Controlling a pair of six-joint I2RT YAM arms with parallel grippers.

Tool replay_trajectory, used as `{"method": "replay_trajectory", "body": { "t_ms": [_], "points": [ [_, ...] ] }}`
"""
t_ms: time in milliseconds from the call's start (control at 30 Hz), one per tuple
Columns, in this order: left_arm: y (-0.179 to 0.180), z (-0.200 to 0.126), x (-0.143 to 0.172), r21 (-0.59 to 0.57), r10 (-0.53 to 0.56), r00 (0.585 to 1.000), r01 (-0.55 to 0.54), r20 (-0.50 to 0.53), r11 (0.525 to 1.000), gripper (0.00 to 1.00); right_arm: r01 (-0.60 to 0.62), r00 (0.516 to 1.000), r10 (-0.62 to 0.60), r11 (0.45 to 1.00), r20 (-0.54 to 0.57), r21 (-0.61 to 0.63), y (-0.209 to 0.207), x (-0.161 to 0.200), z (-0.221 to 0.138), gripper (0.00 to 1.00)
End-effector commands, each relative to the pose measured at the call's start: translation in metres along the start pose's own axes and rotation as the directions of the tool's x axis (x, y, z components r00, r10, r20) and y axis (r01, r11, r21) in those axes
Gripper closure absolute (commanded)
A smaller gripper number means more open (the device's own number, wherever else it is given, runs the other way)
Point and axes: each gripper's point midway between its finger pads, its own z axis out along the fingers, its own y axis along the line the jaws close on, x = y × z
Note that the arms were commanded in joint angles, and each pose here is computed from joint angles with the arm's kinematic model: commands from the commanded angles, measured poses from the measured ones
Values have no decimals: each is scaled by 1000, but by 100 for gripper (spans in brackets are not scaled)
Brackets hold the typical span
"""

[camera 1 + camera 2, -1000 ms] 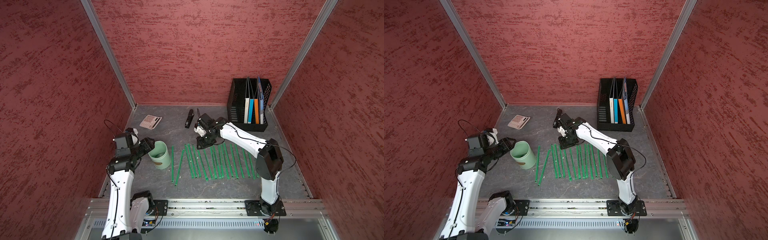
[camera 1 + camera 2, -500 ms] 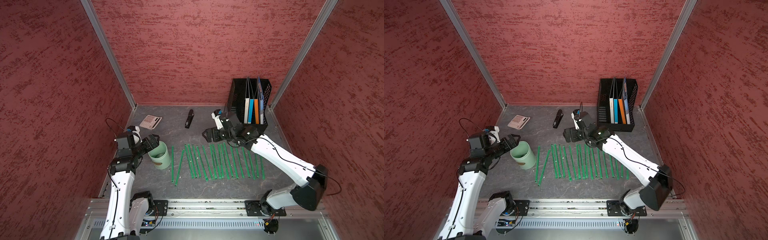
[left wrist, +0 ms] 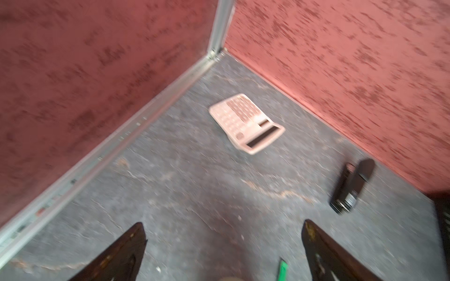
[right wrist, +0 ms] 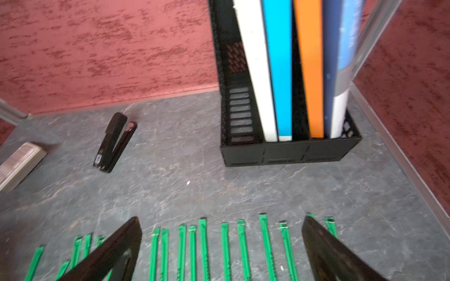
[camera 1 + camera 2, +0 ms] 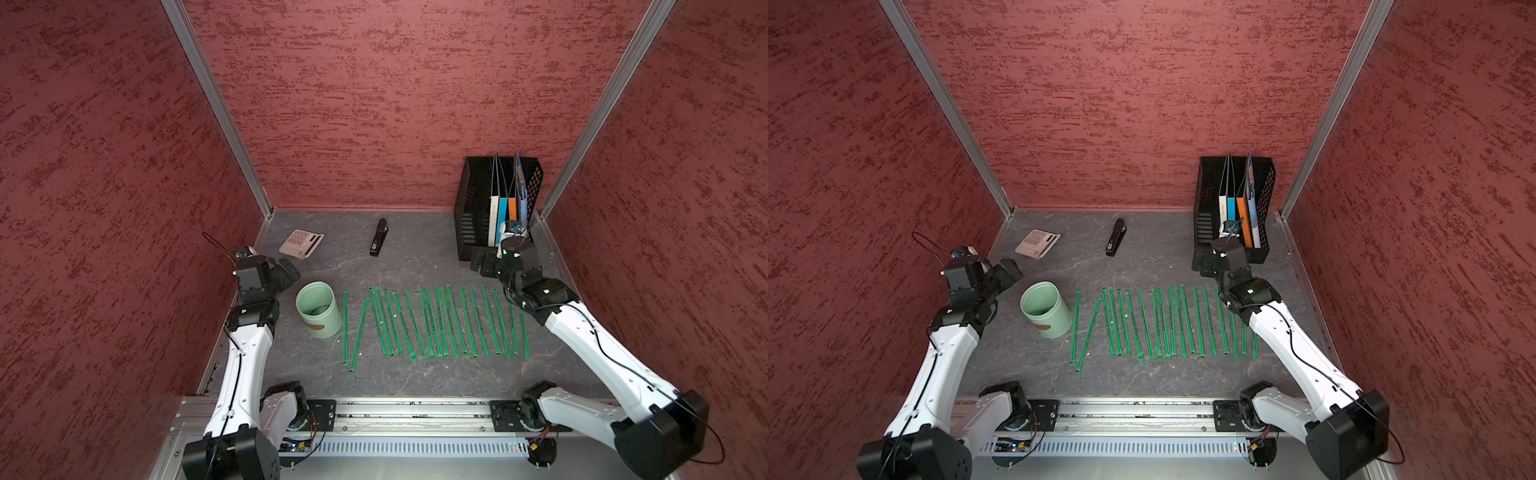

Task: Take the straws out of the storage container
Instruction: Reset both arms

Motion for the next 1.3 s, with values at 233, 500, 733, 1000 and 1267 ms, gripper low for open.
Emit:
{"method": "replay_trajectory", "body": {
  "t_ms": [233, 500, 733, 1000, 1267],
  "points": [
    [25, 40, -4, -109, 131, 986, -120, 103, 987, 0, -114, 986, 86, 973, 142, 202, -78, -11, 21, 1],
    [23, 65, 18, -55, 163, 984, -159, 76, 986, 0, -88, 963, 0, 945, 269, 315, -117, 0, 21, 1],
    [5, 69, 10, 56, 143, 979, -152, 145, 987, 0, -103, 968, 18, 939, 251, 329, -133, 15, 32, 1],
    [-21, 83, 33, 218, 126, 986, -147, 108, 965, 0, -113, 970, 42, 950, 239, 290, -135, 28, 52, 1],
    [-42, 80, 54, 304, 113, 977, -165, 179, 938, 0, -95, 967, 19, 951, 253, 293, -142, 43, 63, 1]
  ]
}}
